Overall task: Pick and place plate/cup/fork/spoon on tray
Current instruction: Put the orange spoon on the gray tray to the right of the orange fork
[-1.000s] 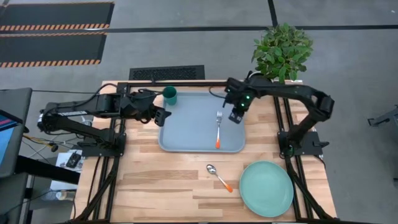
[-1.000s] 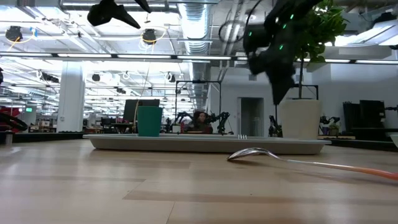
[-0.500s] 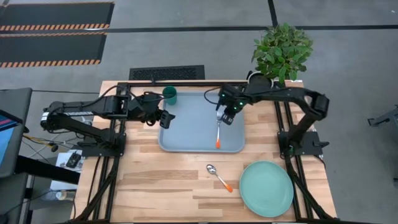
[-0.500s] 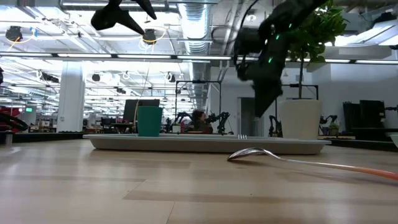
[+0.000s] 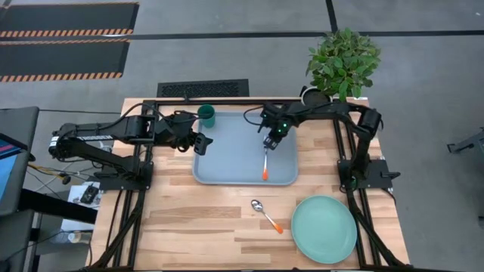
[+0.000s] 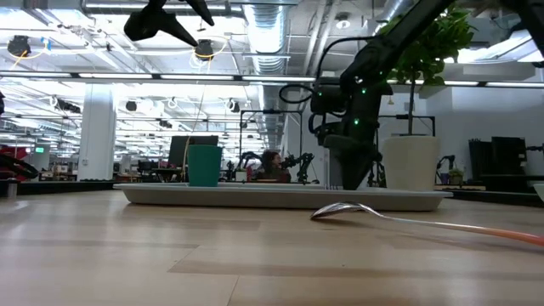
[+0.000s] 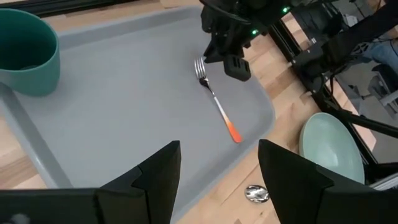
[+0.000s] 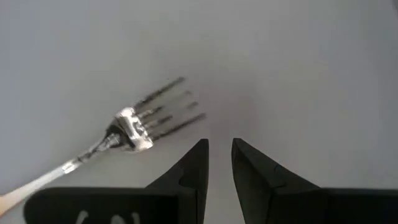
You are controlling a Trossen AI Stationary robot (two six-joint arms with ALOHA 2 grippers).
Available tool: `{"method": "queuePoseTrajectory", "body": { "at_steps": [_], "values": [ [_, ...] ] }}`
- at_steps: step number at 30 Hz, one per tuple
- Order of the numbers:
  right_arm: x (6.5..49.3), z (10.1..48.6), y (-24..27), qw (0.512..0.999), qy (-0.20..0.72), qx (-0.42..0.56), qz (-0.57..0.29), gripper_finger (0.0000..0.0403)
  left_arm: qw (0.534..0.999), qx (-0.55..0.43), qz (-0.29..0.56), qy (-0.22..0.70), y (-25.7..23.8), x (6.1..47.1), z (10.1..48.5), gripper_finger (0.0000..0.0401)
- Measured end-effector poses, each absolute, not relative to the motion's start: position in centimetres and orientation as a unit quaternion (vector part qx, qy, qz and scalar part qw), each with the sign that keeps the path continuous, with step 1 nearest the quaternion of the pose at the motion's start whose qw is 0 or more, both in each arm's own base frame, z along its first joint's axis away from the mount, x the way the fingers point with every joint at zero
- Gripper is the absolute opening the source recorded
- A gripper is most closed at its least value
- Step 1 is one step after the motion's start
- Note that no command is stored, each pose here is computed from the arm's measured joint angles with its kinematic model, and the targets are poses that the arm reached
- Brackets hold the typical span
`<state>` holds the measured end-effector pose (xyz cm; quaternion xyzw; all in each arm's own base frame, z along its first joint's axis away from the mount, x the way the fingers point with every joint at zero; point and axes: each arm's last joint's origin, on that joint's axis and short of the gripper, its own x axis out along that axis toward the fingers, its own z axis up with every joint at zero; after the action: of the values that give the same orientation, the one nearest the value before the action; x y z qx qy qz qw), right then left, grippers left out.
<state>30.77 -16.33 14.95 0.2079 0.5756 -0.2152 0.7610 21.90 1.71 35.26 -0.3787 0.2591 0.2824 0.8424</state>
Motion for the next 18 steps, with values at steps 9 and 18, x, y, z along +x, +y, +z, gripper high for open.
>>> {"method": "queuePoseTrajectory", "body": {
  "at_steps": [9,18],
  "values": [
    [31.0,15.0,-16.5,0.769,0.566,0.21,-0.209,0.0097,0.843,-0.374,0.291,0.254,1.8,21.9,35.3,0.0202],
    [30.1,15.6,-16.0,0.748,0.6,0.208,-0.194,0.0097,0.842,-0.379,0.287,0.257,1.7,21.9,35.3,0.0202]
  ]
}}
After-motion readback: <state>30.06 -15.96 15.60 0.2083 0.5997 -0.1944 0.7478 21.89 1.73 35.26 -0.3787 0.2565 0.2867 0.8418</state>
